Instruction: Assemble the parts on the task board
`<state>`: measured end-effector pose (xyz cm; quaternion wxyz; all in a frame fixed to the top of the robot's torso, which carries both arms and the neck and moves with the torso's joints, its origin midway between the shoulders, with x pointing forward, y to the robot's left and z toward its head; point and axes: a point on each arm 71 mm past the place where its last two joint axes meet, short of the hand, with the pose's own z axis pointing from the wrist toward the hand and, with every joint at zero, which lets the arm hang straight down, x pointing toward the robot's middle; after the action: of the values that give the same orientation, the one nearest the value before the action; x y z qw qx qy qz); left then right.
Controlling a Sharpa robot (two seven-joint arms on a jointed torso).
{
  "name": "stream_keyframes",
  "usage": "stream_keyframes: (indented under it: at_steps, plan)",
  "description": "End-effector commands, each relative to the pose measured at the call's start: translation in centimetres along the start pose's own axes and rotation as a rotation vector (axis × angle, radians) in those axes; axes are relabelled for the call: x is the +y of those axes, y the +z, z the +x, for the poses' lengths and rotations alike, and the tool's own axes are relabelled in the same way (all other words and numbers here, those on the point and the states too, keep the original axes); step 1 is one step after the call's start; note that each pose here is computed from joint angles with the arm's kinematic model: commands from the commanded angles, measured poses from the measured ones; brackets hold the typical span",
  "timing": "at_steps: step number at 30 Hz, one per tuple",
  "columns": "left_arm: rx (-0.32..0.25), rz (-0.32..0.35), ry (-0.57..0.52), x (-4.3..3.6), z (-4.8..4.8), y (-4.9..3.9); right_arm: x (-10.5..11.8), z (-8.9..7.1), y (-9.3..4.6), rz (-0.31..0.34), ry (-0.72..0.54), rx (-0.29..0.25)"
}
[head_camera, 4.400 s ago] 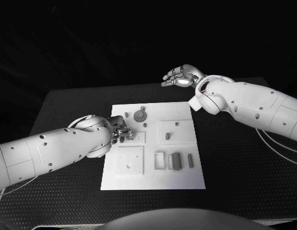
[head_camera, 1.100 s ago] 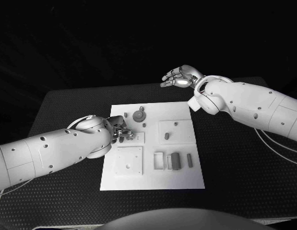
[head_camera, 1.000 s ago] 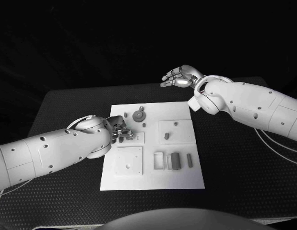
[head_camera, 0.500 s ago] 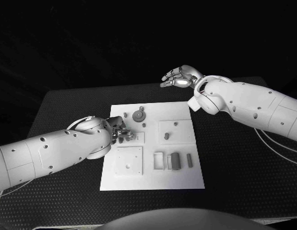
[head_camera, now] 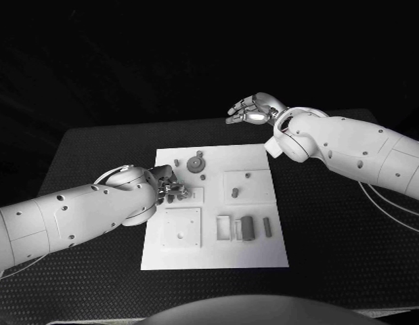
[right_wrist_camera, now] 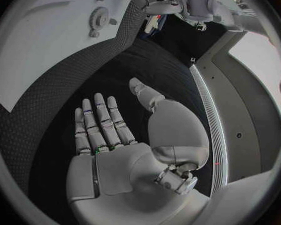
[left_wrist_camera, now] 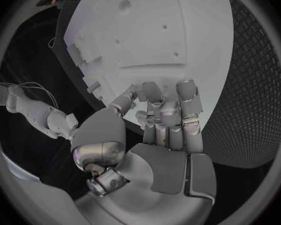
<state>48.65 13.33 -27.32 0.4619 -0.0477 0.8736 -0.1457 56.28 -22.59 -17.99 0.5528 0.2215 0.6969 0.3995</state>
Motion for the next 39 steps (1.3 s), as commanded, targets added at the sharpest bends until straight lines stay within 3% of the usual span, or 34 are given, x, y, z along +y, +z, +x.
stream_keyframes:
  at_steps: [1, 39]
  plan:
    - [0.016, -0.005, -0.004, 0.10, 0.56, 0.04, 0.08, 0.14, 0.01, -0.008, 0.001, 0.014]
    - [-0.009, 0.018, -0.014, 0.01, 0.34, 0.00, -0.08, 0.12, -0.05, -0.003, 0.001, 0.019]
